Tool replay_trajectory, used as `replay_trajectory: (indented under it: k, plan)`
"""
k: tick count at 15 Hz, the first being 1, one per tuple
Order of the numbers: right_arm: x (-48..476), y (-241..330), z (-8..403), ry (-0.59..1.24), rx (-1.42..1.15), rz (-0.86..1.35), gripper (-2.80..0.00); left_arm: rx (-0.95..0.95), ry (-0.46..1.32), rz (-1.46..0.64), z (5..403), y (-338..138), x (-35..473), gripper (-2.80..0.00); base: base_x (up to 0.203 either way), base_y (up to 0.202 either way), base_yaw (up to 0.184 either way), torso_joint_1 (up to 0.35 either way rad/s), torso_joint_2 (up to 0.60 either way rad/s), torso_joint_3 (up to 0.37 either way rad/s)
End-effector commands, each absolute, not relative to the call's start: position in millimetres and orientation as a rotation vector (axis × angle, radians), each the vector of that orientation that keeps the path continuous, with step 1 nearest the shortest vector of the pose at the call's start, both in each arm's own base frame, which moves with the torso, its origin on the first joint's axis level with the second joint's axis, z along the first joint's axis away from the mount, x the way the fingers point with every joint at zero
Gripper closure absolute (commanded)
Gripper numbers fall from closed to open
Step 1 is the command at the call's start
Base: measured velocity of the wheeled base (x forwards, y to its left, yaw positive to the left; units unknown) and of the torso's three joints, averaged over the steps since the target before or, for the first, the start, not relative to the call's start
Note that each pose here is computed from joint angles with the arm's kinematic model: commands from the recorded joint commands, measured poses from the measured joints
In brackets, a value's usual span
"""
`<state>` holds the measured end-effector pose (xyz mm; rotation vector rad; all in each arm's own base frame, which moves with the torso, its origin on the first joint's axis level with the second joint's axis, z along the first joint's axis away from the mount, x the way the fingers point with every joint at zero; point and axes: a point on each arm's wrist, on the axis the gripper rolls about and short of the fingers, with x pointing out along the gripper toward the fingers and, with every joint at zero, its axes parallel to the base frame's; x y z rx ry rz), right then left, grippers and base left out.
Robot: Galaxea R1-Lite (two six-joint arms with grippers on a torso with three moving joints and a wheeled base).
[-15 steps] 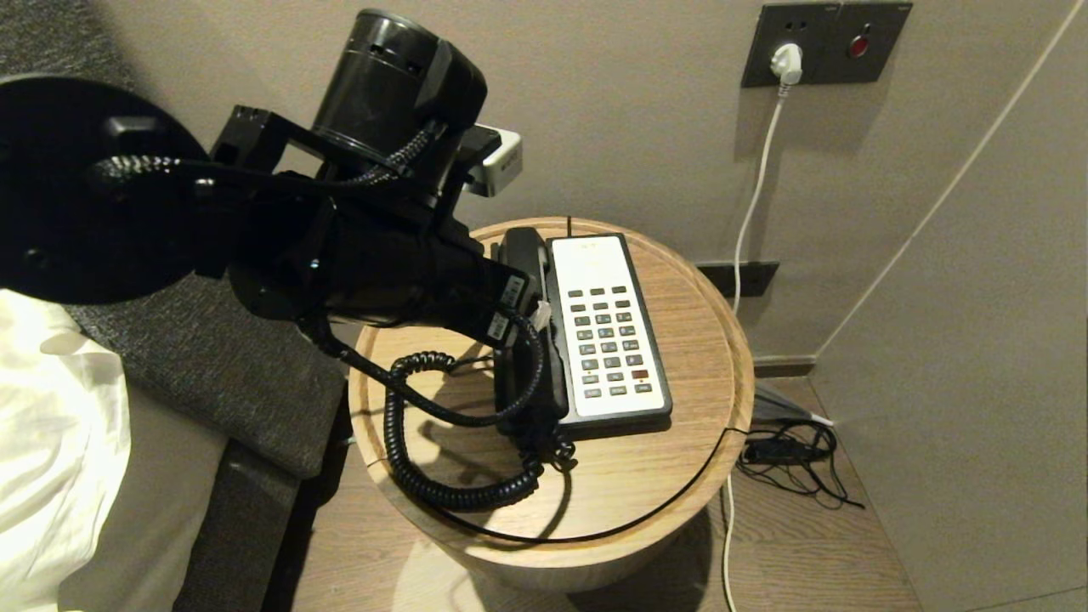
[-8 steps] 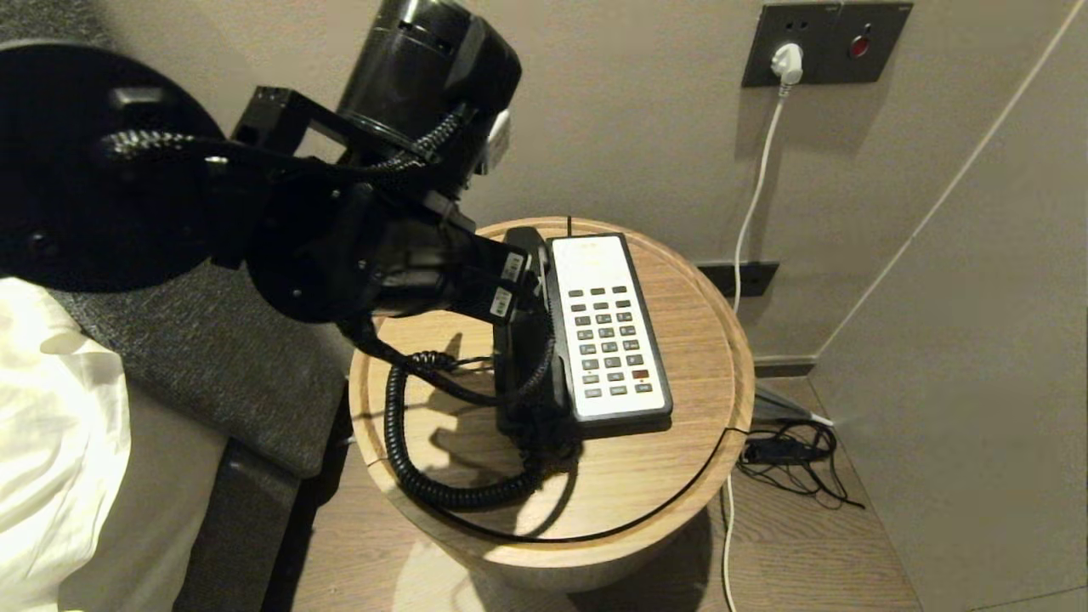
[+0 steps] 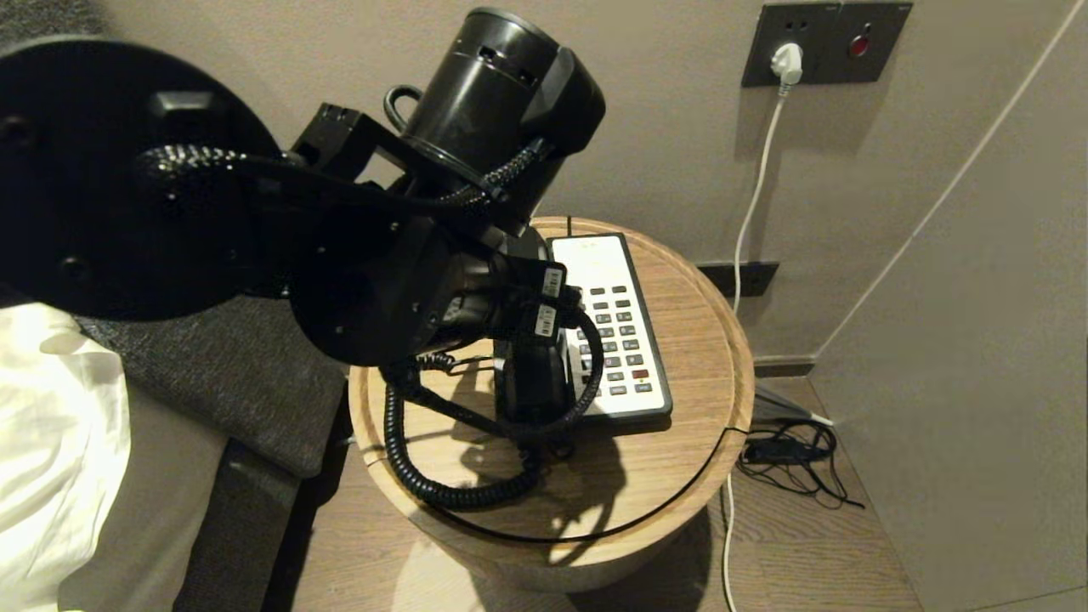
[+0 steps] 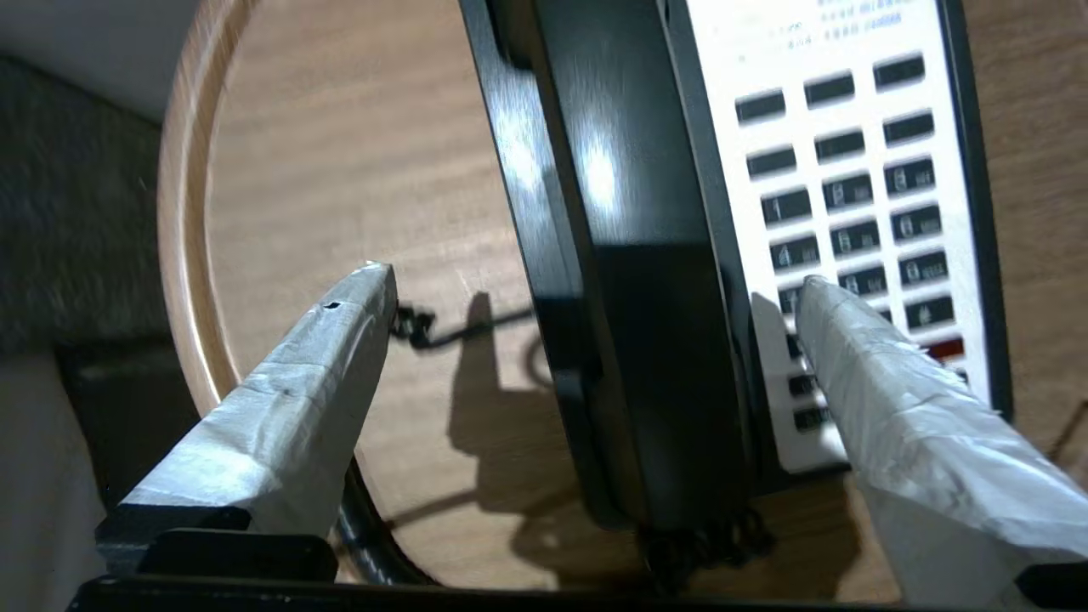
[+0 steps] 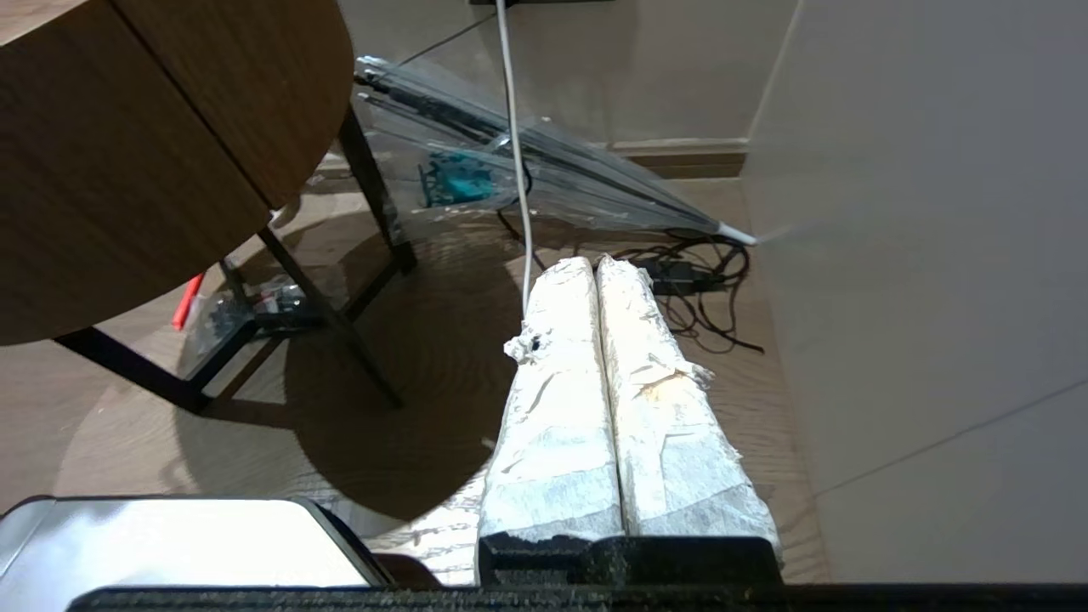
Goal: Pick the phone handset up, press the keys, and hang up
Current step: Pick up the desk phone handset
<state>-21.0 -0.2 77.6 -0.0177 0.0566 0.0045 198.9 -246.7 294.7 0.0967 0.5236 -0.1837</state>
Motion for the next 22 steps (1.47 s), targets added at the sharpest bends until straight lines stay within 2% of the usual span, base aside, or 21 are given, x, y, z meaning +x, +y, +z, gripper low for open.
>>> replay_trajectory:
  k: [1, 6, 11, 17, 22]
  plan:
    - [-21, 0, 78, 0.057, -0.018, 0.005, 0.0, 0.093, 0.562, -0.165, 294, -242, 193, -2.8, 0.0, 0.0, 0.0, 0.0, 0.0, 0.0]
    - [-21, 0, 78, 0.058, -0.017, 0.005, 0.0, 0.115, 0.704, -0.137, 287, -232, 182, -2.8, 0.0, 0.0, 0.0, 0.0, 0.0, 0.0]
    - [-21, 0, 78, 0.057, -0.019, 0.005, 0.0, -0.055, 0.723, -0.212, 300, -250, 184, -2.8, 0.0, 0.0, 0.0, 0.0, 0.0, 0.0]
    - [-21, 0, 78, 0.057, -0.019, 0.005, 0.0, -0.007, 0.761, -0.173, 278, -264, 201, -2.8, 0.0, 0.0, 0.0, 0.0, 0.0, 0.0]
    - [-21, 0, 78, 0.058, -0.019, 0.005, 0.0, -0.008, 0.741, -0.153, 281, -262, 217, -2.8, 0.0, 0.0, 0.0, 0.0, 0.0, 0.0]
